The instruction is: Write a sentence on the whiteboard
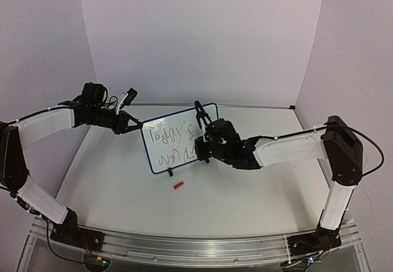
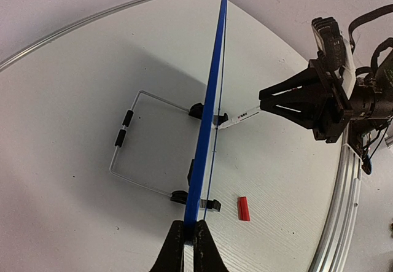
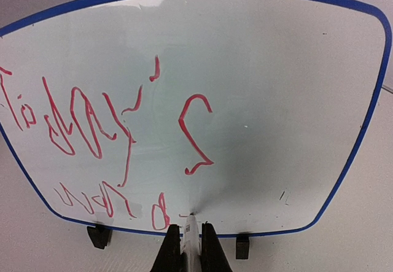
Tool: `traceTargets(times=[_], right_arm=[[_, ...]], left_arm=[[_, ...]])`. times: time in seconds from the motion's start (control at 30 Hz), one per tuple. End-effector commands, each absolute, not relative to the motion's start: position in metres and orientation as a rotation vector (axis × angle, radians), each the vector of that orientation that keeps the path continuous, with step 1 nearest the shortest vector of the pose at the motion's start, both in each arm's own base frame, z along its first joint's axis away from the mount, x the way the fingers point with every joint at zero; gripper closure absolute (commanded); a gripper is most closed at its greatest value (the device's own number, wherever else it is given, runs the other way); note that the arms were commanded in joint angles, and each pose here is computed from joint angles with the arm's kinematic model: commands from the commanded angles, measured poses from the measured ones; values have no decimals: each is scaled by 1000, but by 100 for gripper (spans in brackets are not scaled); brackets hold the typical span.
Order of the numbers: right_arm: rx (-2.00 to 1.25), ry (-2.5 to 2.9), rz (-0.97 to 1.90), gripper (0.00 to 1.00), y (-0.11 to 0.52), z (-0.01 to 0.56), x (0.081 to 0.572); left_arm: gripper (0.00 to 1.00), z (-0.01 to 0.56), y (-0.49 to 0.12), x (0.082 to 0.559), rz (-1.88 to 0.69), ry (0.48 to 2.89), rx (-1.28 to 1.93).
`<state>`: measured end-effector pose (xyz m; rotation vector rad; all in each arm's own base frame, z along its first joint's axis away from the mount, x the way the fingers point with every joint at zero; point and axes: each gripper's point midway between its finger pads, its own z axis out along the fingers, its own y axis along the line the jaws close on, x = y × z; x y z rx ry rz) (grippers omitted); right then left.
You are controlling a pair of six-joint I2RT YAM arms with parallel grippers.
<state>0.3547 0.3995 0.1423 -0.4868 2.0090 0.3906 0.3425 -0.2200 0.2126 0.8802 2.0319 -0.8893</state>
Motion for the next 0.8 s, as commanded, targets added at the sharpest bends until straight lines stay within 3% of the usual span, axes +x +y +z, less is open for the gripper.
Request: traceTargets(times=[0.0,0.77], right_arm=[[-454,1933,435,100,404,179,362],[-496,1912,492,100,412,186,350]], left_arm=[[100,231,-222,341,-877,1983,902],[100,230,-222,342,-879,1987,900]])
